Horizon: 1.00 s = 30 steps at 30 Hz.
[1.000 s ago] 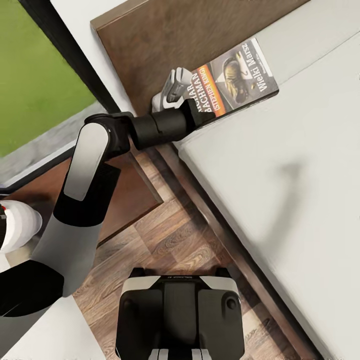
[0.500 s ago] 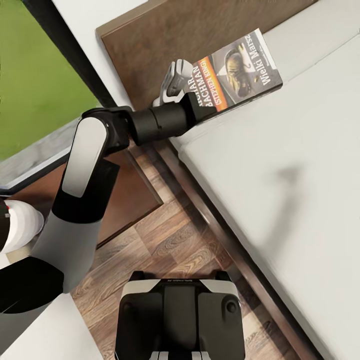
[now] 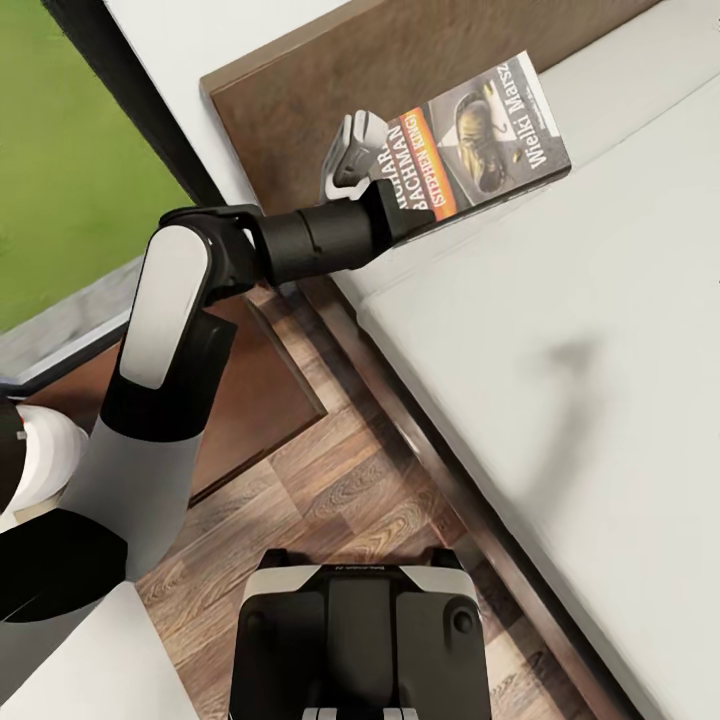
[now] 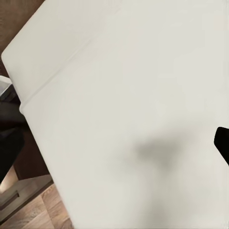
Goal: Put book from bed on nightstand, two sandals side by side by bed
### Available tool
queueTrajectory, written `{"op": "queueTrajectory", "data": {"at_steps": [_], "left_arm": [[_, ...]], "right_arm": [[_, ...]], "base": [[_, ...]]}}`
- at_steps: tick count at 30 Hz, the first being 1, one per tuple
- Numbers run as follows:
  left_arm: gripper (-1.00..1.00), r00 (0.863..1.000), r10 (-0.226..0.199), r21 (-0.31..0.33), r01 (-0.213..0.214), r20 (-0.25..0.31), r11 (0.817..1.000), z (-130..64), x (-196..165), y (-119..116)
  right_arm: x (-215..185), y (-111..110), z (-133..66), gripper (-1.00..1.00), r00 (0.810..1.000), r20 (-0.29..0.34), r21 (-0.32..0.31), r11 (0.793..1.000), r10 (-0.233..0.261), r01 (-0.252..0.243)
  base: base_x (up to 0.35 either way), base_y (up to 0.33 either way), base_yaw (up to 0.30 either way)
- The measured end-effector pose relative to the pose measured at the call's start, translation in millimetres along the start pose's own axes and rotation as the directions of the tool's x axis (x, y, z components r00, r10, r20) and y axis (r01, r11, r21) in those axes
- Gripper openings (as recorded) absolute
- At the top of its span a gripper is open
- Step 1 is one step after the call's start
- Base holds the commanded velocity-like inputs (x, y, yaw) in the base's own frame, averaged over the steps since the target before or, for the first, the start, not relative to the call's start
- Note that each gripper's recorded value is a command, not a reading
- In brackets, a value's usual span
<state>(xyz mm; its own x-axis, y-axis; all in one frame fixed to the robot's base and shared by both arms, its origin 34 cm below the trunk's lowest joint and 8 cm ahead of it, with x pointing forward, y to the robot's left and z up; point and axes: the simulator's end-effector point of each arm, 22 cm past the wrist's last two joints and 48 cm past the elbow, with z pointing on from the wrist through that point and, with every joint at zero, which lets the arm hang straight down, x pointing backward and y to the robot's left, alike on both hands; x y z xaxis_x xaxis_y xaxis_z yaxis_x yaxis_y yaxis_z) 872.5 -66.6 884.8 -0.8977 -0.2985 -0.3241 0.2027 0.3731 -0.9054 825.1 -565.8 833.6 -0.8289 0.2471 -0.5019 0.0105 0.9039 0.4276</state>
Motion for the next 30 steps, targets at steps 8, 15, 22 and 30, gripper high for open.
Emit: {"op": "queueTrajectory", "data": {"at_steps": [8,15,22,30], "left_arm": [[-1.00,1.000,0.014,0.014,-0.014,0.003,1.000,-2.2,-4.6,-12.3],[-1.00,1.000,0.029,0.021,-0.029,0.005,0.999,-2.8,-7.7,-22.8],[-1.00,0.999,0.040,0.028,-0.040,0.007,0.999,-4.0,-10.0,-32.6],[-1.00,0.999,0.053,0.033,-0.053,0.010,0.998,-5.9,-12.7,-43.0]], "right_arm": [[-5.9,4.1,-6.1,1.00,1.000,0.012,-0.004,1.000,-0.004,0.004],[-11.0,7.5,-11.1,1.00,1.000,0.023,-0.007,1.000,-0.008,0.008],[-16.0,11.1,-16.6,1.00,0.999,0.034,-0.011,1.000,-0.012,0.012],[-21.5,15.2,-23.1,1.00,0.999,0.046,-0.014,1.000,-0.016,0.017]], "base": [[-0.007,0.000,0.000],[-0.145,0.000,0.000],[-0.210,0.000,0.000],[-0.078,0.000,0.000]]}}
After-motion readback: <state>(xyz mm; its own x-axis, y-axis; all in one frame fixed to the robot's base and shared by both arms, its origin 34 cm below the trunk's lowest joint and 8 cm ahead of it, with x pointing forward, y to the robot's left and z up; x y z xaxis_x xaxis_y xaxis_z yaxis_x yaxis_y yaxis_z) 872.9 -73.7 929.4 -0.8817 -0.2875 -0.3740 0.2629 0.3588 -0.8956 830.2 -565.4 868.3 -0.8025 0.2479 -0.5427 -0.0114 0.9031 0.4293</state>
